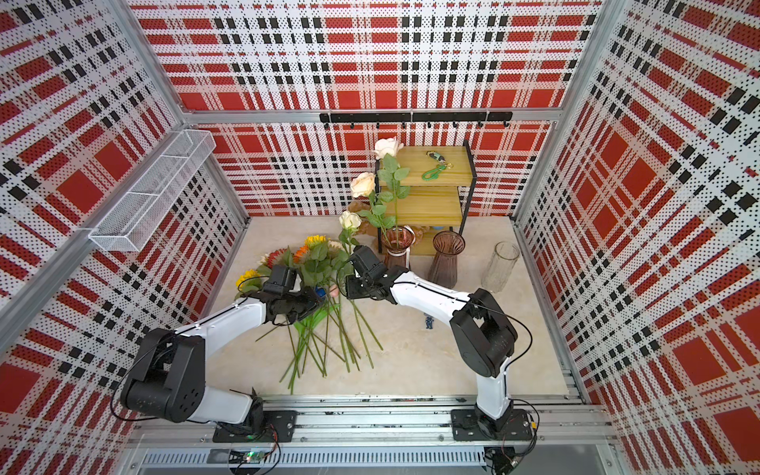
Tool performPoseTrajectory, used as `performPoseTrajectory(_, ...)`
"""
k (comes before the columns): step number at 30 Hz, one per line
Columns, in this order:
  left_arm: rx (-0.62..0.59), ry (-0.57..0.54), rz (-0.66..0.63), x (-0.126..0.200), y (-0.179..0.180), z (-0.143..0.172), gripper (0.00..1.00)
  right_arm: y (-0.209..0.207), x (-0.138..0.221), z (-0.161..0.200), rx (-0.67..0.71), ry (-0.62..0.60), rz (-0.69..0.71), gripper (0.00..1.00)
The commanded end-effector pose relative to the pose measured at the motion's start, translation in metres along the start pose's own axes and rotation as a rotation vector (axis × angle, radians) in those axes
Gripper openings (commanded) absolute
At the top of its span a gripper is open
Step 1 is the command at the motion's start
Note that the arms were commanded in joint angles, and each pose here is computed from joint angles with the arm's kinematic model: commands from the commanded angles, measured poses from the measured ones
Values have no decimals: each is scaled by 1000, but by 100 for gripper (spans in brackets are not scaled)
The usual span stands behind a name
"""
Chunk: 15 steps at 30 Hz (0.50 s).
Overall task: Arrange the flowers in different vases according to their variety
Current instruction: Pick up the flower at the center of the board.
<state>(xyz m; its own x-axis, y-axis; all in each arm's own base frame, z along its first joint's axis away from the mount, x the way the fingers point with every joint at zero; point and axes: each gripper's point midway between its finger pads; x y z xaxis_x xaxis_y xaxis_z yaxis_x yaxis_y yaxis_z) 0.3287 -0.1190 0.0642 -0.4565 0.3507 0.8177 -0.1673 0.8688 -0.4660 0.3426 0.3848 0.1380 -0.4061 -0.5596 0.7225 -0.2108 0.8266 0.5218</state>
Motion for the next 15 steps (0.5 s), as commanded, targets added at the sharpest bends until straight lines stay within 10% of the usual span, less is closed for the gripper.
performPoseTrajectory(1,0,-25,11,-5,-1,-6,36,7,11,-4,11,-19,-11,0)
performPoseTrajectory(15,2,5,20,-22,1,-2,25,7,15,-6,21,-26,-4,0)
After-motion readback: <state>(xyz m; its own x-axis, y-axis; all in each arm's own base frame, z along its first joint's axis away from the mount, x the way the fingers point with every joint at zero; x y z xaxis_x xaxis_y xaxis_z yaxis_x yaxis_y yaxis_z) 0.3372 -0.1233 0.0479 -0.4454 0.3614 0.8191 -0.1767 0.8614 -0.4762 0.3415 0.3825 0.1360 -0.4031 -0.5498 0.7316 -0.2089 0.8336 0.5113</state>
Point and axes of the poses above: each gripper's point midway between its finger pads, its own x axis back along the fingers, its own y axis along the line the jaws close on, z = x × y, and after that the axes turned 10 degrees about -x, right-handed
